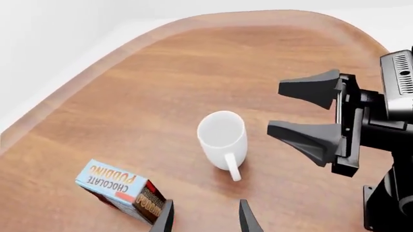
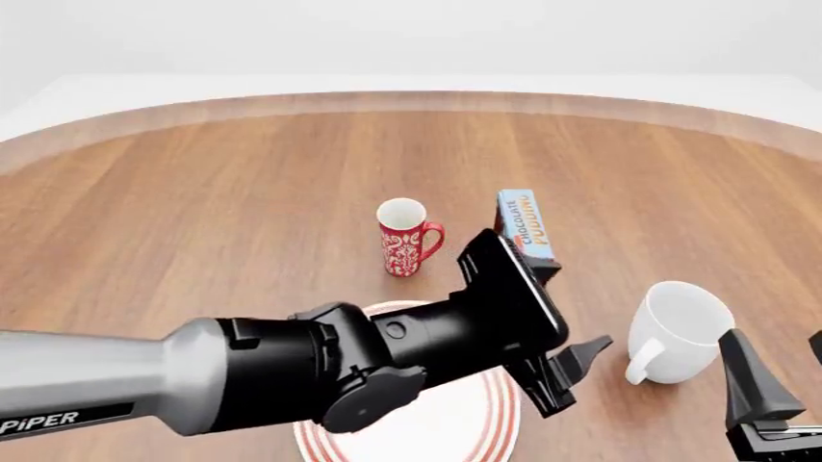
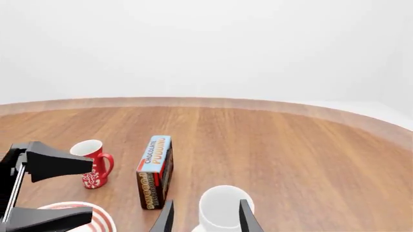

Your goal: Pick up the white mug and put it on the plate, and put the chocolate pudding to the right of the plate.

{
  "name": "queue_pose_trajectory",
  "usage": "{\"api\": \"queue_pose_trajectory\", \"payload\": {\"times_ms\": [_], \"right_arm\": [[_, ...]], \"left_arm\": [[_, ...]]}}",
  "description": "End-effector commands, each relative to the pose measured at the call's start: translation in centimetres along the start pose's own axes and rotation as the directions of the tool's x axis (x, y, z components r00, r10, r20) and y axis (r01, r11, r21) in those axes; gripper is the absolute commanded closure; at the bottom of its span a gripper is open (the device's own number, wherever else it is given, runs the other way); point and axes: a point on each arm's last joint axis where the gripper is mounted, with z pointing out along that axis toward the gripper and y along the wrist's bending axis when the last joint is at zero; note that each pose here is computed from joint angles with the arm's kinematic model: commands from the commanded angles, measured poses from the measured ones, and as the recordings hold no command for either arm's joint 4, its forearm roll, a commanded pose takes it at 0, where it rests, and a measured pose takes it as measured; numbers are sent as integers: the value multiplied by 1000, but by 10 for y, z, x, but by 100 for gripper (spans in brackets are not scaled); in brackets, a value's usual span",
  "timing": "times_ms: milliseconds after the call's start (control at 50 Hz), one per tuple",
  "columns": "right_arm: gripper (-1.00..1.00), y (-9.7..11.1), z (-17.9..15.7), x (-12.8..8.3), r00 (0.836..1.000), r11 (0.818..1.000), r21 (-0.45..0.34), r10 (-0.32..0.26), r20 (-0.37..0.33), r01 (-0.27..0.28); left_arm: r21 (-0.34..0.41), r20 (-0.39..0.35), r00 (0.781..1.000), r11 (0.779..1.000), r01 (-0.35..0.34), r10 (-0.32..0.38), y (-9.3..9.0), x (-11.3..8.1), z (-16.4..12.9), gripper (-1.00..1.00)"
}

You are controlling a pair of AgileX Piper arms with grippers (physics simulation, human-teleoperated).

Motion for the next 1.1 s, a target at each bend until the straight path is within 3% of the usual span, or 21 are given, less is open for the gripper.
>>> {"api": "queue_pose_trajectory", "payload": {"times_ms": [20,420,1100], "right_arm": [[-100,0,0,0,1000,1000,-1,1,0,-1],[-100,0,0,1,1000,1000,-3,2,0,-2],[-100,0,0,1,1000,1000,-4,5,0,-5]], "left_arm": [[10,-30,1000,1000,5,-4,-3,6,18,-100],[33,-89,996,999,7,-4,-10,18,54,-100],[63,-109,994,998,30,-23,-23,17,81,-100]]}}
